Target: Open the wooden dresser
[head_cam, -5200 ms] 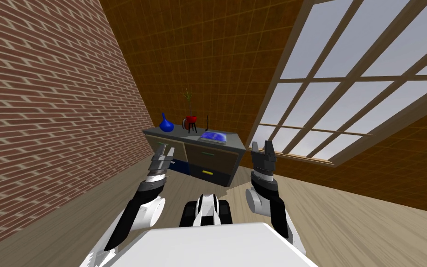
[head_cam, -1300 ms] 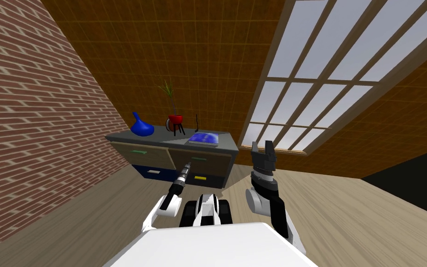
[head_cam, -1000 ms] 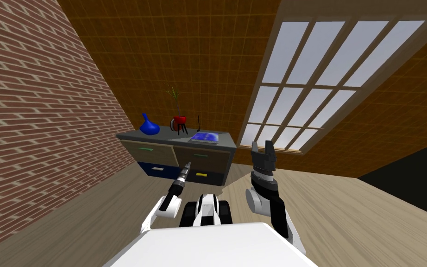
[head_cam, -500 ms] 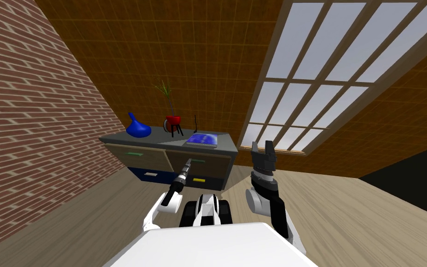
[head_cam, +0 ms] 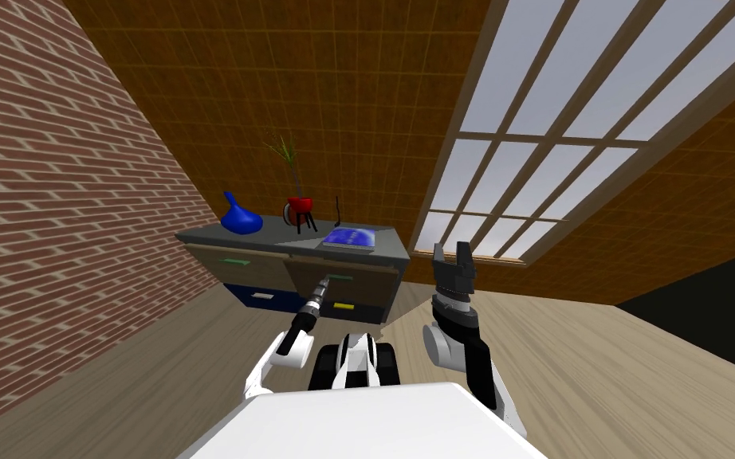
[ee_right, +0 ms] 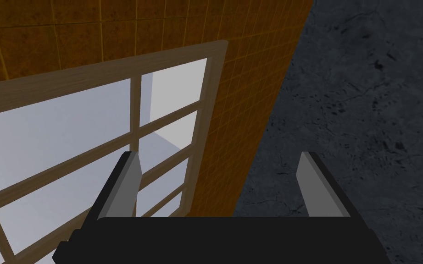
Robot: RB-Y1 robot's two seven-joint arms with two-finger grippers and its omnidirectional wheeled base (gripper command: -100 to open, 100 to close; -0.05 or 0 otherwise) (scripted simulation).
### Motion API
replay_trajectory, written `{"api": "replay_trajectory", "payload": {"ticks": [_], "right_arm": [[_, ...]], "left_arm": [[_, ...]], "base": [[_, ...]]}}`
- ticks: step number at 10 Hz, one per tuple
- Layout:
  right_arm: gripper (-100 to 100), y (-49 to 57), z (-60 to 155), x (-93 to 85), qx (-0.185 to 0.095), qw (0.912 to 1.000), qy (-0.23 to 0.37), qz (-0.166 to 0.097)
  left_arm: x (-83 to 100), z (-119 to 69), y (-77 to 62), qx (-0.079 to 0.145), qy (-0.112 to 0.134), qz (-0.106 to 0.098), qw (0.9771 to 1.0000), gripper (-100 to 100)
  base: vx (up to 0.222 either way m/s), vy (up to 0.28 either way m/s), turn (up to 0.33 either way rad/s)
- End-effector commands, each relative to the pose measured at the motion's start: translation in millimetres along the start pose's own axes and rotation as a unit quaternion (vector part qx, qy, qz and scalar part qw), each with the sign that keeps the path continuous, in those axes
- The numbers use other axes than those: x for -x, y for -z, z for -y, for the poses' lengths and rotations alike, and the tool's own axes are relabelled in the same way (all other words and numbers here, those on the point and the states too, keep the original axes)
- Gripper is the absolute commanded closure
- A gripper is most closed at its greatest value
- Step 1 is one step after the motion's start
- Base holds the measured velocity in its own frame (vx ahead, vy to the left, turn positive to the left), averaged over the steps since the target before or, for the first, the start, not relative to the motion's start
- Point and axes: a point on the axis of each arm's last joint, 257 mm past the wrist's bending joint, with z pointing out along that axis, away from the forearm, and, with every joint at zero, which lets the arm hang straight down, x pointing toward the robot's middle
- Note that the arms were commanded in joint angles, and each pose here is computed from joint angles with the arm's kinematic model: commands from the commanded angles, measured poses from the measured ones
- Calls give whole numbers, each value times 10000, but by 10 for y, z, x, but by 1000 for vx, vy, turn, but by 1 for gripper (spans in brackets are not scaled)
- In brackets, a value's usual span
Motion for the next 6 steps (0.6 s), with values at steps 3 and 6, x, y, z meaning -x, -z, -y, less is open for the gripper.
{"api": "replay_trajectory", "payload": {"ticks": [3, 6], "right_arm": [[0, 0, 0, 0, -1, 10000, 0, 0], [0, 0, 0, 0, 0, 10000, 0, 0]], "left_arm": [[-25, -46, 92, 79, -10, -46, 10000, 100], [-47, -8, 152, 44, -14, -79, 10000, 100]], "base": [[-135, -3, 21], [-201, 30, 19]]}}
